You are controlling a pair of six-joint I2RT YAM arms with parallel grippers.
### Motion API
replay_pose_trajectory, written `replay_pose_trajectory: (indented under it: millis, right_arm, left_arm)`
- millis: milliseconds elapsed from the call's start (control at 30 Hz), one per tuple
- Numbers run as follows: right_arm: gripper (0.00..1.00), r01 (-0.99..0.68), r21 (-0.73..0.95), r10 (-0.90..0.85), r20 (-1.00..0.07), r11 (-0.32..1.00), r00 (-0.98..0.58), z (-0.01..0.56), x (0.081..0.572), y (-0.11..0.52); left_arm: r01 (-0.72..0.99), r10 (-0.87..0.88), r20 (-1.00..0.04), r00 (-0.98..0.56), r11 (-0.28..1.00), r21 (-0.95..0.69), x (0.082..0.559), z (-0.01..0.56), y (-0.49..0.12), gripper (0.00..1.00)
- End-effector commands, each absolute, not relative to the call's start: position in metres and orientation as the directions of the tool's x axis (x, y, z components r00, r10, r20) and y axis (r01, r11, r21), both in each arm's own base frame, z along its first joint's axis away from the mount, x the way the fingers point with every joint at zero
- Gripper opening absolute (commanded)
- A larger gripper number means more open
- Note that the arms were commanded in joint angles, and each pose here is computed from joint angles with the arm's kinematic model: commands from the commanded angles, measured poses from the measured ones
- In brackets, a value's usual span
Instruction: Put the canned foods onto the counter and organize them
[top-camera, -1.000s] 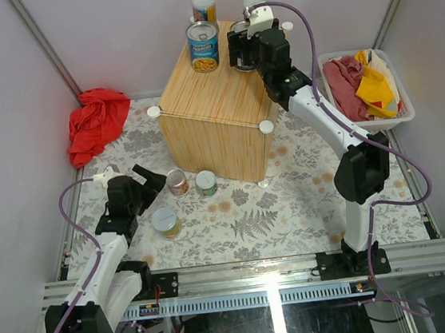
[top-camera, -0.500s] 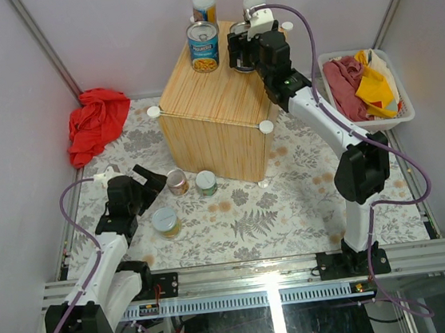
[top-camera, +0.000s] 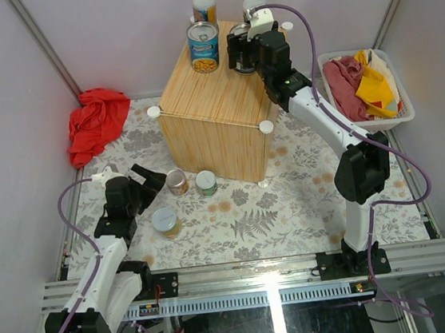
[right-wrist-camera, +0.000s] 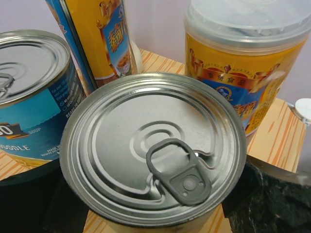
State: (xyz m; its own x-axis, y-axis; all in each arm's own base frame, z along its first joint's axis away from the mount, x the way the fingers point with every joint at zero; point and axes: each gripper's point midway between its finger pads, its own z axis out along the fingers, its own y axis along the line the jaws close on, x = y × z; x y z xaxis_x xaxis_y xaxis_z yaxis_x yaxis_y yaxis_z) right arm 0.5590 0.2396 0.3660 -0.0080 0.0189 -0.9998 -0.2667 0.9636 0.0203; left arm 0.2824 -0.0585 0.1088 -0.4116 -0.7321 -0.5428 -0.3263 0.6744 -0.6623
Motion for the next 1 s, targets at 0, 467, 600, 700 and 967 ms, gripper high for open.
replay_pose_trajectory:
  millis: [0,467,600,700,967]
  right_arm:
    - [0.97,-0.285,0.08,0.126,-0.981,0.955,0.145,0.44,0.549,0.233]
    - [1.0,-0.284,0.083,0.136,-0.975,0.955,0.174,0.473,0.531,0.223]
    - [1.0,-0.287,0.088,0.148,-0.97,0.954,0.193,0.486,0.516,0.218]
    - [0.99,-0.292,0.084,0.149,-0.966,0.953,0.21,0.495,0.501,0.217]
    - [0.99,-0.332,0.024,0.117,-0.957,0.943,0.264,0.525,0.434,0.236]
  left_arm:
    - [-0.28,-0.744,-0.552,-0.377,0.659,-0.698,0.288,0.125,-0.06,1.0]
    - [-0.27,-0.775,-0.532,-0.341,0.623,-0.734,0.286,0.135,-0.06,1.0]
    - [-0.264,-0.778,-0.533,-0.334,0.62,-0.739,0.286,0.14,-0.06,1.0]
    - [-0.261,-0.779,-0.533,-0.33,0.618,-0.741,0.285,0.142,-0.06,1.0]
    - [-0.258,-0.78,-0.532,-0.331,0.617,-0.744,0.285,0.147,-0.061,1.0]
